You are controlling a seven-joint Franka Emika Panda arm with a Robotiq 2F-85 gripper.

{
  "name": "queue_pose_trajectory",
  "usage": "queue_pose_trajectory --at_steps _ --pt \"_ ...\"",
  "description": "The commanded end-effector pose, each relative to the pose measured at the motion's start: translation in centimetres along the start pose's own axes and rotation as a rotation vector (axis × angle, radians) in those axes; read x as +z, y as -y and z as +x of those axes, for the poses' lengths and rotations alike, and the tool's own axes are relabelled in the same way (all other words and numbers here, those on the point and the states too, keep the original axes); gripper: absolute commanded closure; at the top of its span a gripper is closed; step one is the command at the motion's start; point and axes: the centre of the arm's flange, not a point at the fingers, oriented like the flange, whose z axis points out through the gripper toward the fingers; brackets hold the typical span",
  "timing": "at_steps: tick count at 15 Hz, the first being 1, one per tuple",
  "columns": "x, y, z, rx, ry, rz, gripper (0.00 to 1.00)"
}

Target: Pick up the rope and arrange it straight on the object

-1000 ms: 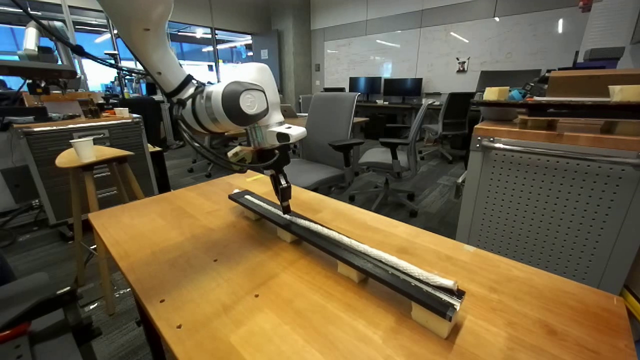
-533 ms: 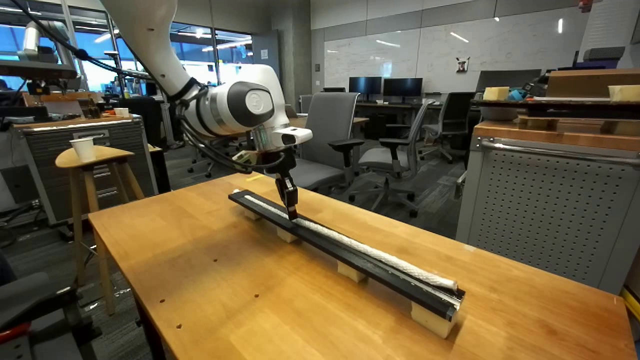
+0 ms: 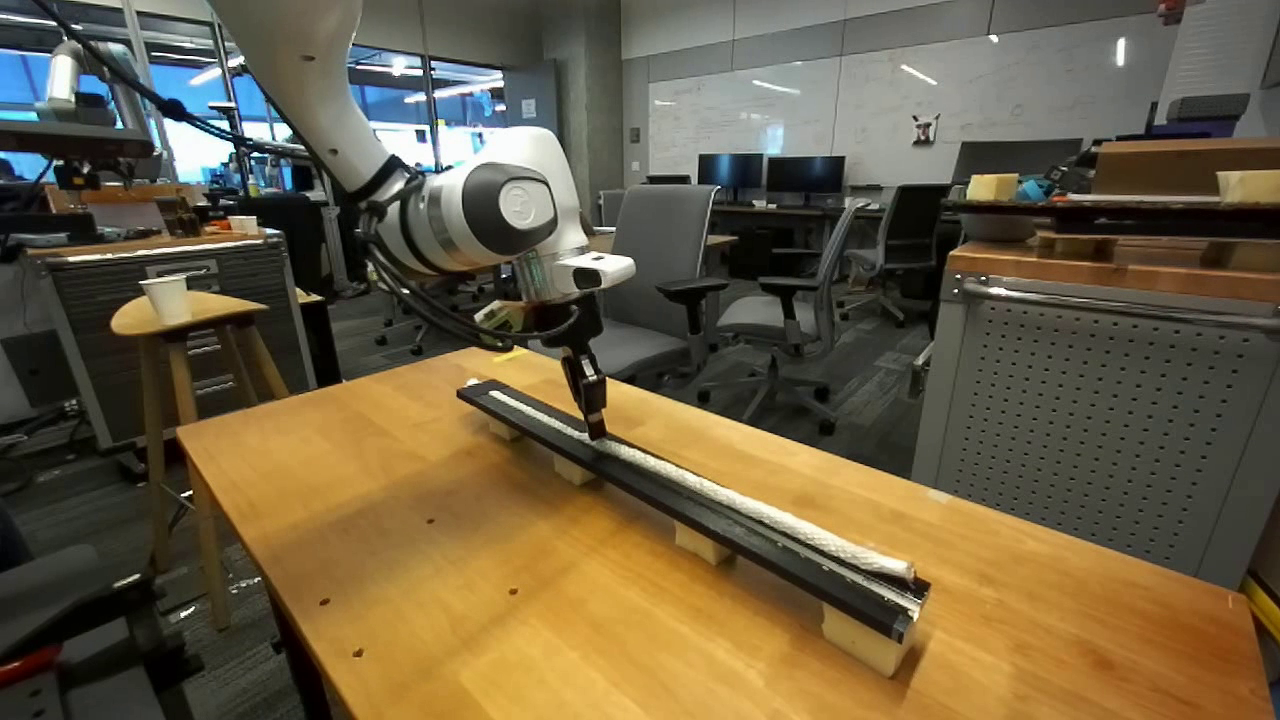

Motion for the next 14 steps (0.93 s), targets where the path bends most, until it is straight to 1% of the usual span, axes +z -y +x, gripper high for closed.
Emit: queue_pose_trajectory --at_steps 1,4,7,9,11,14 --pt "-0.1 0.1 0.6 0.007 -0.021 0.013 1.00" --pt "1.2 0.1 0.8 0.007 0.002 0.013 1.00" --pt "3.7 -0.3 0.8 0.020 0.036 -0.001 1.00" --pt "4.6 -0.6 1.3 0.038 0.060 0.004 1.00" --pt "4.7 -1.0 1.4 0.054 0.071 0.009 1.00" --pt "3.5 -1.5 0.7 0.073 0.053 0.012 1.00"
